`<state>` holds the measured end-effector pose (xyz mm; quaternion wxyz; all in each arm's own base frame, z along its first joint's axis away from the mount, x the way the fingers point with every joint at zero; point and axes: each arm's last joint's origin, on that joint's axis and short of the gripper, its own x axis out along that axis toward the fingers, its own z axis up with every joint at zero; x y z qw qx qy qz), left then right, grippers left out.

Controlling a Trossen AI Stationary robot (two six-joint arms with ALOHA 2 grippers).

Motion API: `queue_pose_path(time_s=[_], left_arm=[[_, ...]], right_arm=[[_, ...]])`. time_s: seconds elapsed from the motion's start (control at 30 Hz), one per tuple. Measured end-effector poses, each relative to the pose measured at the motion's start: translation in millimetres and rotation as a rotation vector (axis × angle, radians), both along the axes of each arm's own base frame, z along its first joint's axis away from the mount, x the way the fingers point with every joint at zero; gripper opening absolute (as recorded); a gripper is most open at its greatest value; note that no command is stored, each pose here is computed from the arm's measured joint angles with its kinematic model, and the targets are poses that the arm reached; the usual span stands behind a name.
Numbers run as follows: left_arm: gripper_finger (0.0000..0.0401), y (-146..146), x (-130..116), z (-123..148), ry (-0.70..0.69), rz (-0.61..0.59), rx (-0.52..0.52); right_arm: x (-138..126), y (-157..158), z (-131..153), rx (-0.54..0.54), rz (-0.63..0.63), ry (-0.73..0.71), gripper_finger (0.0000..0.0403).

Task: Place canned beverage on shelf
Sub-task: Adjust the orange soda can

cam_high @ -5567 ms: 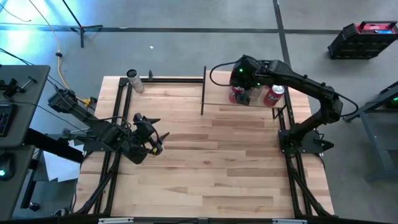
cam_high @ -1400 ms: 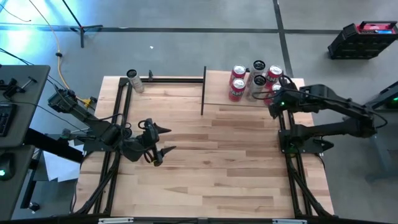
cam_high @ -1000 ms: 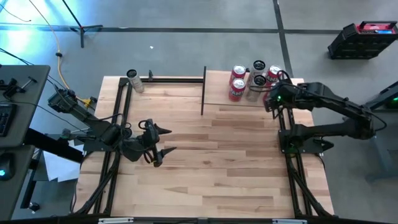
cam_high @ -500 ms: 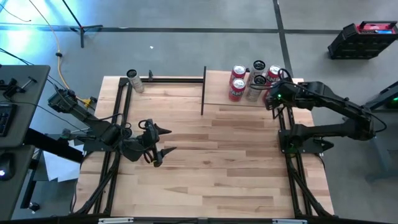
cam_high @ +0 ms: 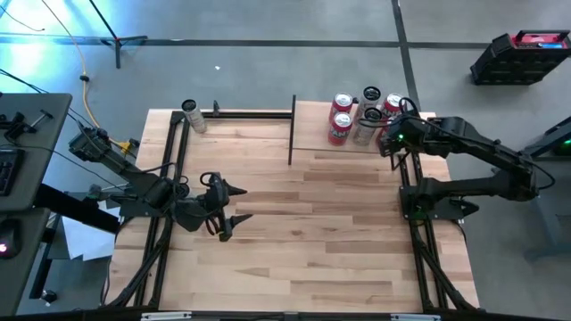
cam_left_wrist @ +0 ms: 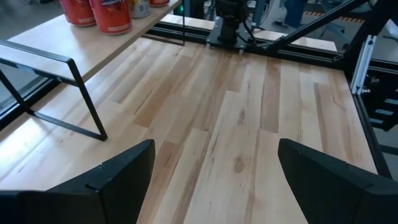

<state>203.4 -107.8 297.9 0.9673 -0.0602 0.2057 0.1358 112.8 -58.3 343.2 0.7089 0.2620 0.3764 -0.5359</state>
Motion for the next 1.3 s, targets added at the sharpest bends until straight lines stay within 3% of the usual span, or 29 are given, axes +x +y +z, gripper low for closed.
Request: queue_pose_path(time_s=[0.37,0.63,0.83,0.97,1.3], left_arm=[[0.0333,-1.3,-0.7,0.0,0.01,-0.024,0.036],[0.0333,-6.2,-3.4,-0.1,0.028,-0.082,0.102],[0.0333,-11.5,-6.4,0.0,0.027,-0.111,0.107],[0.0333,-16.0,-9.2,0.0,0.024,-0.13,0.099],[0.0333,-21.0,-12.3,0.3,0.018,-0.152,0.09]], right_arm=[[-6.4,12.4,-4.0,0.088,-0.204,-0.066,0.0226],[5.2,20.2,-5.0,0.123,-0.258,-0.175,0.03],[18.7,16.5,-8.8,0.055,-0.357,-0.207,0.0346],[27.9,13.8,-13.1,0.041,-0.36,-0.175,0.0348],[21.5,7.7,-12.8,-0.034,-0.403,-0.121,0.0341]])
